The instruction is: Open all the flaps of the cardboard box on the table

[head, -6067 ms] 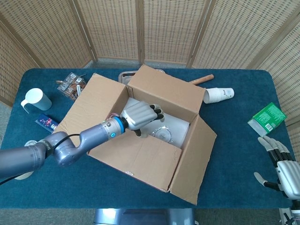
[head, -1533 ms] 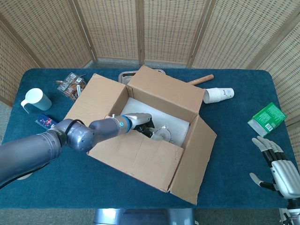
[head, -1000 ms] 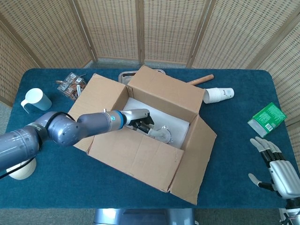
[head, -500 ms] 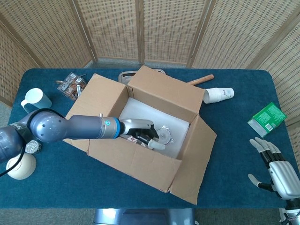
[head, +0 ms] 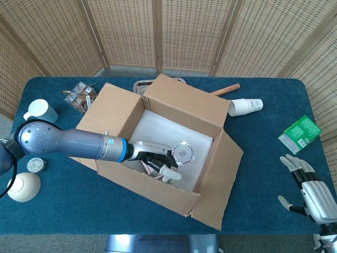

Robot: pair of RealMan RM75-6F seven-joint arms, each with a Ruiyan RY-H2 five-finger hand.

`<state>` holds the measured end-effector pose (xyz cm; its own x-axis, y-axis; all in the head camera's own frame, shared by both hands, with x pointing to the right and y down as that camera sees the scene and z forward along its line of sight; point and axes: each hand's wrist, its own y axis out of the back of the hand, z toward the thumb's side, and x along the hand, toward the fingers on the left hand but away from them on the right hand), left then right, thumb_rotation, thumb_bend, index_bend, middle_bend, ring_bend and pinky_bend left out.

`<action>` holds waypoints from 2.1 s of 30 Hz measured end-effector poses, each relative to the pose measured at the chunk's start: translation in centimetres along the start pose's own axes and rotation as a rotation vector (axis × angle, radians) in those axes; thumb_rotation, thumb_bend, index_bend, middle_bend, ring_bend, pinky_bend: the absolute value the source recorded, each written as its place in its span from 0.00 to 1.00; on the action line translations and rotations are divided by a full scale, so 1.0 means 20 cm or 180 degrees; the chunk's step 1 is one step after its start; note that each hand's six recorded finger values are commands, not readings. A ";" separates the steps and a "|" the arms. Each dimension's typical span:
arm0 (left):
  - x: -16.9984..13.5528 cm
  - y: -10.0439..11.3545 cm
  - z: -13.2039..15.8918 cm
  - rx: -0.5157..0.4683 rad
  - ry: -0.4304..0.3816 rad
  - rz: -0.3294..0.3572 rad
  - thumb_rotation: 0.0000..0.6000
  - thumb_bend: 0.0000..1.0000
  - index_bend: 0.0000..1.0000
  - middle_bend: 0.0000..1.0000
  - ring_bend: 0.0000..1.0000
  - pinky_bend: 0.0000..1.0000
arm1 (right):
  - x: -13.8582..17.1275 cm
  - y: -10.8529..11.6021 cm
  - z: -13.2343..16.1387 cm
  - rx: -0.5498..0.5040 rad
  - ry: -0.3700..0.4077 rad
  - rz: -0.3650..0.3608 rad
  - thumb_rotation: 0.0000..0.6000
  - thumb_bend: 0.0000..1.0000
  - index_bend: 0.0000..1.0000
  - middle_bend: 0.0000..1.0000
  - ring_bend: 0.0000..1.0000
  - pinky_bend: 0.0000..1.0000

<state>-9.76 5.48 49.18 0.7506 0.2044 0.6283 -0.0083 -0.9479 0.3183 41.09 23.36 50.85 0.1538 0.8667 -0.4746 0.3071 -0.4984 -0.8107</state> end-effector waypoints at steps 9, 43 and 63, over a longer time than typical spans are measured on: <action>-0.01 -0.09 -0.08 -0.0149 -0.0085 -0.0314 0.45 0.00 0.65 0.55 0.38 0.67 | 0.01 0.00 0.00 0.0008 -0.0005 0.0002 1.00 0.25 0.00 0.00 0.00 0.00; 0.06 -0.26 -0.38 0.0161 0.0130 -0.0321 0.35 0.00 0.55 0.33 0.20 0.33 | 0.03 -0.02 0.00 0.0020 0.0001 0.0028 1.00 0.25 0.00 0.00 0.00 0.00; -0.51 0.09 -0.60 0.1236 0.0372 0.2508 0.56 0.23 0.22 0.00 0.00 0.16 | 0.03 -0.04 0.04 0.0041 0.0069 0.0072 1.00 0.25 0.00 0.00 0.00 0.00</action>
<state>-25.38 4.59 51.96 0.5490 -0.5393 0.6386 -0.2536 -0.8355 -0.4875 40.25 24.37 51.00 0.1810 0.8554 -0.4853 0.2911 -0.5180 -0.8044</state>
